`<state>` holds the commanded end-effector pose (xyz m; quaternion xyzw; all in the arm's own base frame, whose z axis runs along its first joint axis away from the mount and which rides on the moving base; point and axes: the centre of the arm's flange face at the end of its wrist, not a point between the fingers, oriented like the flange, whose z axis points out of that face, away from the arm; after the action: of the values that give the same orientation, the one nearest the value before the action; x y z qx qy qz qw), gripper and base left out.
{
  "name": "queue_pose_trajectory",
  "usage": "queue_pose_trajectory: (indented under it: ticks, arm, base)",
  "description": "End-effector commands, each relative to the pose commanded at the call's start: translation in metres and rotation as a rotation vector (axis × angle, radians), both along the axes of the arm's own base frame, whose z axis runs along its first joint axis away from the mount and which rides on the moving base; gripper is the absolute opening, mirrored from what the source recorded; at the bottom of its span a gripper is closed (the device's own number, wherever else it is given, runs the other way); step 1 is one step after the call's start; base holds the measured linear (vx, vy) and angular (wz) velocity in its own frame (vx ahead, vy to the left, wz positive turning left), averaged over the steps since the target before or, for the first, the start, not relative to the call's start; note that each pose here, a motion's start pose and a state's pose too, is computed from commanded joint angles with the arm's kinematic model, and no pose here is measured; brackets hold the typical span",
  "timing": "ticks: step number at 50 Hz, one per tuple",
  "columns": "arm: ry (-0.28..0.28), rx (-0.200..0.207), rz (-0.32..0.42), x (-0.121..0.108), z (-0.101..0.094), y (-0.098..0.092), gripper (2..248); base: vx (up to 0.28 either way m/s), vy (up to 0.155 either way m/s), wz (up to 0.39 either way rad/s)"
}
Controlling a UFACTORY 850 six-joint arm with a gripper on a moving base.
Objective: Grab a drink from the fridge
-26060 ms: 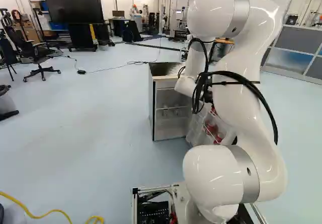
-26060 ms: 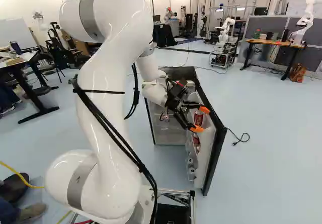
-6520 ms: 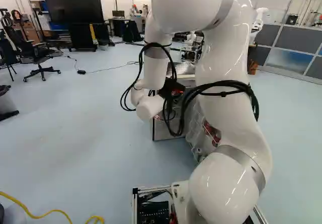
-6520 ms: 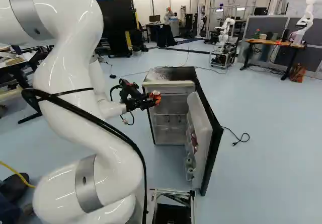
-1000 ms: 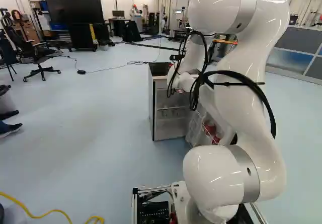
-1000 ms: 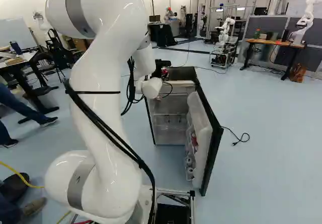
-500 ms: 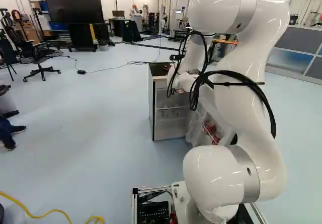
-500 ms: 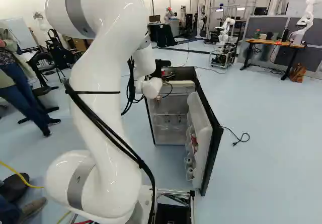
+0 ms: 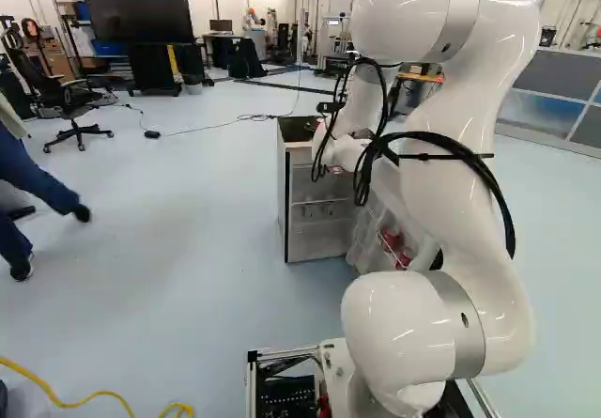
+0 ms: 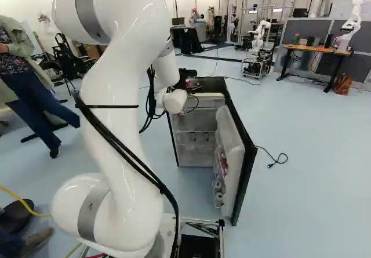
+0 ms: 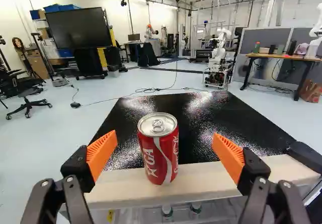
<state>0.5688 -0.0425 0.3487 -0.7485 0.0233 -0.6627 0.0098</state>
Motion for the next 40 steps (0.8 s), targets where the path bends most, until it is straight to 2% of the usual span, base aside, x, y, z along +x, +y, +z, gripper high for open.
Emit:
queue_pose_trajectory:
  ticks: [40]
  arm:
    - [0.003, 0.0, 0.001, -0.0042, 0.0006, 0.0009, 247]
  base:
    - [0.0, 0.0, 0.0]
